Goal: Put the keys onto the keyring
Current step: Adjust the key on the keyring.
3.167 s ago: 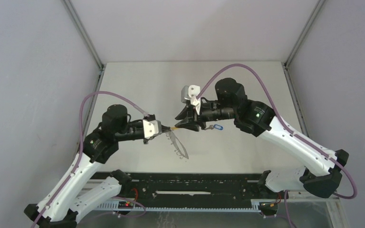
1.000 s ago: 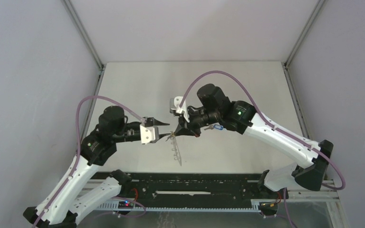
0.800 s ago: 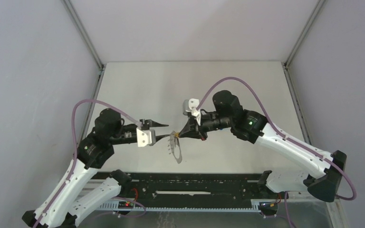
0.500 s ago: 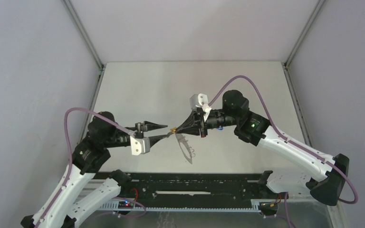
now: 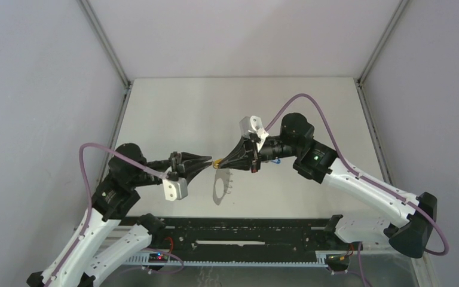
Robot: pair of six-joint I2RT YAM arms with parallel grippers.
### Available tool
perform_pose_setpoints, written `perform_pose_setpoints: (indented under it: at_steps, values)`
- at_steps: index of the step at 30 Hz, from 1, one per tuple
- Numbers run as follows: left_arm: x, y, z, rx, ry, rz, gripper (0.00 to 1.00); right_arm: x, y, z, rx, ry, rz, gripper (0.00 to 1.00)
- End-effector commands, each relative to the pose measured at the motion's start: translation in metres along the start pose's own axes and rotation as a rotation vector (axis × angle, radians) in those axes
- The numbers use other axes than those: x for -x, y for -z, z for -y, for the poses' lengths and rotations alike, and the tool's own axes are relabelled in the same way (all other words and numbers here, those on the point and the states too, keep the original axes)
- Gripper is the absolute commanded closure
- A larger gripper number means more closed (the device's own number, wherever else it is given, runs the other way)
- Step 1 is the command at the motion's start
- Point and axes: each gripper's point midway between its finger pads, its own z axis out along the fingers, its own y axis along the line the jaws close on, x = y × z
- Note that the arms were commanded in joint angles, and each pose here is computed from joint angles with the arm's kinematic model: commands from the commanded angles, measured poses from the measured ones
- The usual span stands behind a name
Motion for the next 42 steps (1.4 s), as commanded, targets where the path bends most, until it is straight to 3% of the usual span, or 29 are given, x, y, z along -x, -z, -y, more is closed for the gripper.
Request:
perform_pose_setpoints:
  at_steps: [1,10,23,26,28,35,42]
  values:
    - [0.006,-0.002,0.004,-0.012,-0.04,0.037,0.81,0.014,-0.001,0.009,-0.034,0.025,0.047,1.0]
    - [0.005,0.003,0.03,-0.118,-0.051,0.039,0.9,0.013,0.002,0.021,-0.119,0.019,0.069,1.0]
    - [0.004,0.007,0.026,-0.088,-0.033,0.004,0.88,0.012,0.004,0.016,-0.104,0.004,0.084,1.0]
    - [0.01,0.01,-0.005,0.07,0.083,-0.019,0.64,0.008,0.007,0.012,-0.087,0.013,0.064,1.0]
    - [0.013,0.013,-0.013,0.123,0.161,-0.021,0.59,0.007,0.008,0.009,-0.074,0.026,0.058,1.0]
    - [0.018,0.001,-0.001,0.069,0.445,0.018,0.58,0.009,0.01,0.007,-0.064,0.058,0.06,1.0]
    - [0.036,-0.004,0.0,0.009,0.494,0.088,0.59,0.011,0.009,0.006,-0.059,0.067,0.067,1.0]
